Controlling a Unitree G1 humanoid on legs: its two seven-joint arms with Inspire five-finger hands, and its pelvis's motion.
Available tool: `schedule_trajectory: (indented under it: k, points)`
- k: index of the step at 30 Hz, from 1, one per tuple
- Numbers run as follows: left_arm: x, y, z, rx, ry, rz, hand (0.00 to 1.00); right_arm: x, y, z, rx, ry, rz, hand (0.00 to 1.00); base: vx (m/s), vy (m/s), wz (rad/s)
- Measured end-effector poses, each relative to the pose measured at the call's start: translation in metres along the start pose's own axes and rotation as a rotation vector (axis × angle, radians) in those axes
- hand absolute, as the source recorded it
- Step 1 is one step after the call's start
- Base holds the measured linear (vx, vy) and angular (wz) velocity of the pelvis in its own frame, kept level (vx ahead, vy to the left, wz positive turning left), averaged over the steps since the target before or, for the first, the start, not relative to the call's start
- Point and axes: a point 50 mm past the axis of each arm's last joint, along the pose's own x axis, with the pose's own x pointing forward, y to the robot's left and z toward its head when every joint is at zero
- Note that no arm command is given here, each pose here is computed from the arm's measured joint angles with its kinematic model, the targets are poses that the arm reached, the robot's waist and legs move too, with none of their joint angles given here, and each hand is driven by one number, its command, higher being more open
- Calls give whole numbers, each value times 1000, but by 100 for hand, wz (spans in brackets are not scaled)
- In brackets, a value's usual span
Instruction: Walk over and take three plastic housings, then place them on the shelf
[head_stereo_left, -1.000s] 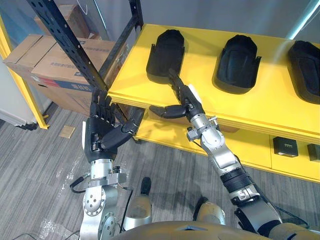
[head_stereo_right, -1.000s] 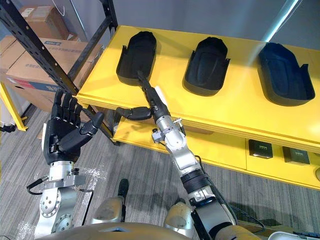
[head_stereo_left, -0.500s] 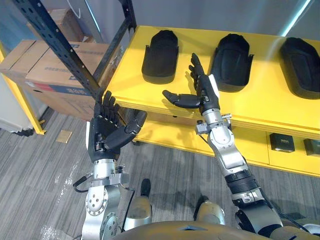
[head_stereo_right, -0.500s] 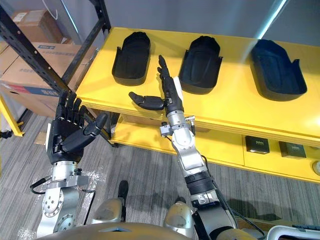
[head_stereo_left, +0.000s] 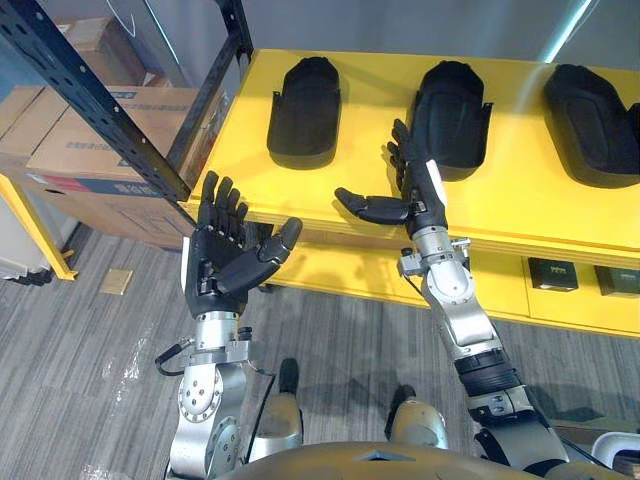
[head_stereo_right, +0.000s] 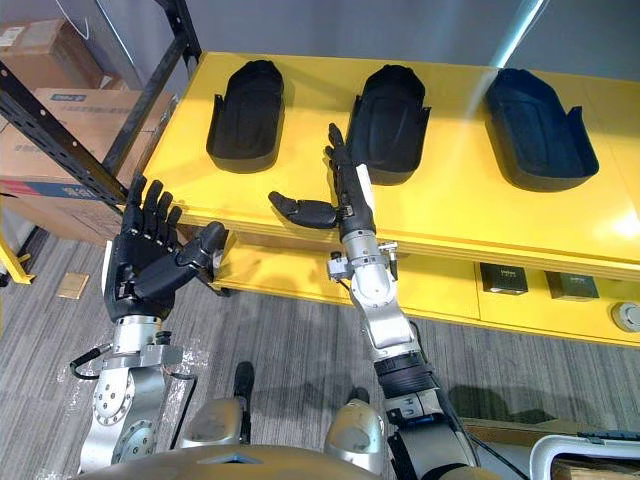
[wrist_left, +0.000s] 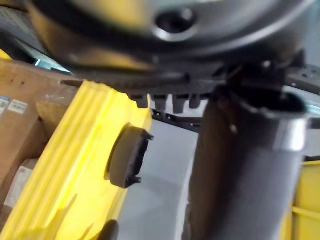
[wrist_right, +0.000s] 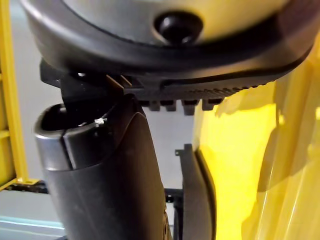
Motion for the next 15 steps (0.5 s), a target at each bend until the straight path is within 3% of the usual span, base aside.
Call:
schedule_trajectory:
  k: [15]
  points:
    - [0,1,0,6,2,12,100,0,-21,-8,-7,38,-192,100,-2,-1,0]
